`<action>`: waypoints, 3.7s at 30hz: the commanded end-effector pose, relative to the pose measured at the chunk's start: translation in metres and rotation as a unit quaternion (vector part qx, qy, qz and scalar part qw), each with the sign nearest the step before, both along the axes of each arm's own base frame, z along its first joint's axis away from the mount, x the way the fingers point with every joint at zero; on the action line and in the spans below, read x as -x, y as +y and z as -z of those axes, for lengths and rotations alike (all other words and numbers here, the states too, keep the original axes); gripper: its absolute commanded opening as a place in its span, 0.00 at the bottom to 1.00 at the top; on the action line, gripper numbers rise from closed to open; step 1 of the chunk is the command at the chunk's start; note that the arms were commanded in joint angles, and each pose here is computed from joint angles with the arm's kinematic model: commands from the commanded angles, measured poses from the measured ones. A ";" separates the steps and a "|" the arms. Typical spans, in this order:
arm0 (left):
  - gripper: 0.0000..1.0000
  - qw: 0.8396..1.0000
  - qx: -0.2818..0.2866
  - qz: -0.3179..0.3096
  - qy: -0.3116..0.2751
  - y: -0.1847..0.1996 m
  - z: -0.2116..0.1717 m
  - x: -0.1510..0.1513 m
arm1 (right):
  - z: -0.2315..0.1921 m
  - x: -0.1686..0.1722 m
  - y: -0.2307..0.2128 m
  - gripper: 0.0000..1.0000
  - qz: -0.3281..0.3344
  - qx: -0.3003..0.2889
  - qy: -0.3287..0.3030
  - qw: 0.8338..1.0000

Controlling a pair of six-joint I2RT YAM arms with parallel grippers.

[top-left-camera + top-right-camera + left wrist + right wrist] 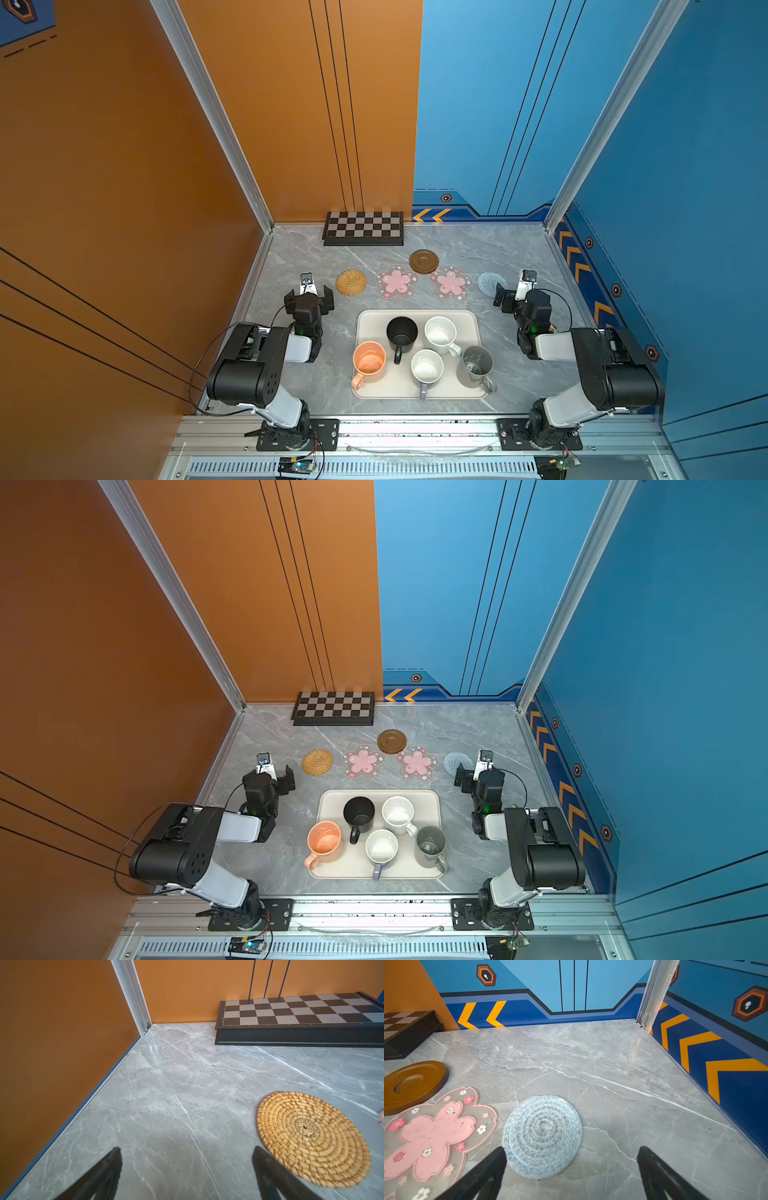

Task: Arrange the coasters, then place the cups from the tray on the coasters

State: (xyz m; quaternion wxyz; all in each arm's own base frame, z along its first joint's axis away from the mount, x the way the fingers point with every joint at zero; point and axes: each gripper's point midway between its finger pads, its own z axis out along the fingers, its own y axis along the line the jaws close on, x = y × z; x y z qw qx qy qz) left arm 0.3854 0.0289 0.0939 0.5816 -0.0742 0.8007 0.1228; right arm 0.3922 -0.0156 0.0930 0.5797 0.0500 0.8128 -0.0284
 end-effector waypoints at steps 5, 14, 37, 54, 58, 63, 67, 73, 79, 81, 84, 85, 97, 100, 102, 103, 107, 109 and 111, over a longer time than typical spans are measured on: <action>0.98 1.000 -0.007 0.004 -0.005 -0.002 -0.003 -0.003 | 0.001 -0.002 0.002 1.00 -0.003 -0.006 0.004 1.000; 0.98 1.000 -0.007 0.004 -0.006 -0.003 -0.003 -0.003 | 0.001 -0.002 0.002 1.00 -0.003 -0.006 0.004 1.000; 0.98 0.999 0.009 0.049 0.009 -0.012 0.002 -0.008 | 0.001 -0.002 0.002 1.00 -0.003 -0.006 0.004 1.000; 0.98 0.999 -0.001 0.044 0.003 -0.012 -0.010 -0.007 | 0.001 -0.002 0.002 1.00 -0.005 -0.007 0.004 1.000; 0.98 1.000 -0.017 0.000 -0.014 -0.003 -0.034 0.005 | -0.005 -0.003 -0.001 1.00 -0.004 -0.019 0.005 1.000; 0.98 0.997 -0.039 -0.022 -0.056 -0.006 -0.079 0.018 | -0.023 -0.003 -0.012 1.00 0.010 -0.043 0.014 0.999; 0.98 0.995 -0.041 -0.015 -0.092 -0.018 -0.114 0.025 | -0.044 0.000 -0.013 1.00 0.009 -0.049 0.024 0.998; 0.98 0.997 -0.035 -0.006 -0.072 -0.034 -0.139 0.031 | -0.081 0.002 -0.011 1.00 0.001 -0.038 0.030 0.999; 0.98 0.999 -0.023 0.016 -0.029 -0.050 -0.148 0.033 | -0.122 0.011 -0.018 1.00 0.024 -0.036 -0.009 0.999; 0.98 0.999 -0.023 0.016 -0.031 -0.052 -0.153 0.036 | -0.133 0.016 -0.025 1.00 0.047 -0.041 -0.002 0.998; 0.98 0.999 -0.019 0.016 -0.036 -0.053 -0.160 0.039 | -0.144 0.020 -0.026 1.00 0.052 -0.042 0.010 0.998; 0.98 0.999 -0.018 0.017 -0.037 -0.053 -0.161 0.040 | -0.147 0.021 -0.026 1.00 0.051 -0.043 0.010 0.998; 0.98 0.999 0.028 0.025 0.002 -0.050 -0.167 0.041 | -0.161 0.027 -0.033 1.00 0.082 -0.057 0.047 0.994; 0.98 0.999 0.027 0.016 0.015 -0.049 -0.154 0.040 | -0.154 0.029 -0.031 1.00 0.079 -0.064 0.051 0.994; 0.98 0.999 0.030 0.018 0.032 -0.051 -0.142 0.038 | -0.147 0.029 -0.026 1.00 0.068 -0.076 0.059 0.993; 0.98 0.998 0.031 0.024 0.041 -0.055 -0.137 0.036 | -0.144 0.029 -0.022 1.00 0.062 -0.081 0.061 0.993; 0.98 0.998 0.025 0.019 0.055 -0.058 -0.127 0.032 | -0.140 0.027 -0.016 1.00 0.054 -0.083 0.063 0.993; 0.98 0.998 0.021 0.015 0.055 -0.057 -0.128 0.030 | -0.137 0.026 -0.016 1.00 0.055 -0.081 0.069 0.993; 0.98 0.998 0.015 0.009 0.054 -0.055 -0.131 0.028 | -0.134 0.025 -0.016 1.00 0.057 -0.081 0.080 0.992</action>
